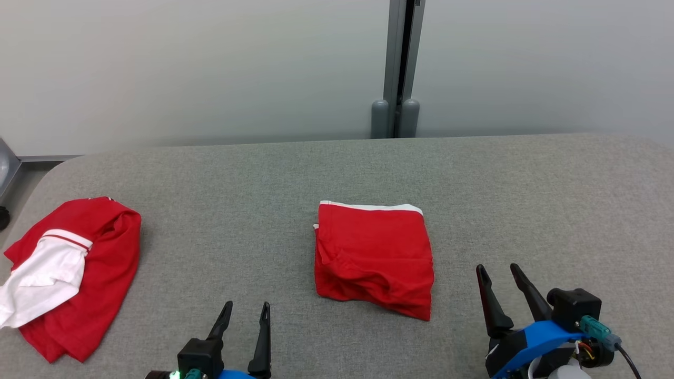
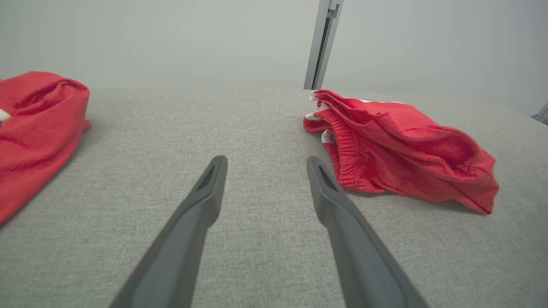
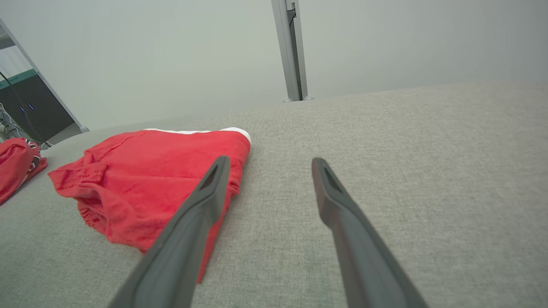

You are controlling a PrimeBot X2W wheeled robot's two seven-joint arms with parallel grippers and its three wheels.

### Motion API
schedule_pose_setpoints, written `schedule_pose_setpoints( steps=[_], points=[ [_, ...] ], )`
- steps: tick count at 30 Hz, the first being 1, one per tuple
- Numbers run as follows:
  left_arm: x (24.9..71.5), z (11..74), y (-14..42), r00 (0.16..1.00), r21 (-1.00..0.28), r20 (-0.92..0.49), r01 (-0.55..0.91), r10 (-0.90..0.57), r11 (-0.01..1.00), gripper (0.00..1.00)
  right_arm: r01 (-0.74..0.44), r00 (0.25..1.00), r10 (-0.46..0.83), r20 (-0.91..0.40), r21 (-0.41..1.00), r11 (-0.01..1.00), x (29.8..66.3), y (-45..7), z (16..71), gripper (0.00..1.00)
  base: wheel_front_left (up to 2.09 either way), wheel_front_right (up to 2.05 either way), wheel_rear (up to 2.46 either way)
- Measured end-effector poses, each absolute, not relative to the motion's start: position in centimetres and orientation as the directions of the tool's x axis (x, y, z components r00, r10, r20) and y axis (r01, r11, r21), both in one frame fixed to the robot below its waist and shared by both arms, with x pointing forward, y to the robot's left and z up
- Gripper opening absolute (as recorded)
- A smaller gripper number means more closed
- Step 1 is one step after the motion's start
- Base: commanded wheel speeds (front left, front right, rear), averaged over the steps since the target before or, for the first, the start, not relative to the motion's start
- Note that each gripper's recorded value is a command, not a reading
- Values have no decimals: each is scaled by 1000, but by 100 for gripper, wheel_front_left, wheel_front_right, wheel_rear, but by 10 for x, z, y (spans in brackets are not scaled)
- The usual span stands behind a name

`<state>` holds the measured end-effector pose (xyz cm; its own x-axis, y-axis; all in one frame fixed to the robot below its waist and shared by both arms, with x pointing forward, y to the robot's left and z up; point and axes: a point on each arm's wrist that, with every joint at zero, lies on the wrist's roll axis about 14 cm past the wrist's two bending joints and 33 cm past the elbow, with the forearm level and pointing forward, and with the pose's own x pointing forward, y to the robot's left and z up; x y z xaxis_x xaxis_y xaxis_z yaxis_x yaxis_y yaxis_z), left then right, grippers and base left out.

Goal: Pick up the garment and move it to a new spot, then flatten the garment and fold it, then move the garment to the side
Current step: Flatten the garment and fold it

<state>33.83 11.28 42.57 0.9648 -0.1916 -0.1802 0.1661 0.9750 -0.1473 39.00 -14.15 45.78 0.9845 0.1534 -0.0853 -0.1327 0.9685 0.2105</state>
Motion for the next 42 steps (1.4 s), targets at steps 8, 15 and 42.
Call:
schedule_pose_setpoints(
  steps=[8,15,42],
  points=[
    [342,420,112,961,-167,-201,160,-192,973,100,-189,971,214,-103,209,959,407,-120,452,0,0,0,0],
    [344,409,123,960,-184,-236,108,-151,977,100,-307,934,333,-131,185,934,443,-75,444,0,0,0,0],
    [351,408,133,964,-221,-243,54,-108,974,100,-759,614,763,-205,114,641,397,63,420,0,0,0,0]
  ],
)
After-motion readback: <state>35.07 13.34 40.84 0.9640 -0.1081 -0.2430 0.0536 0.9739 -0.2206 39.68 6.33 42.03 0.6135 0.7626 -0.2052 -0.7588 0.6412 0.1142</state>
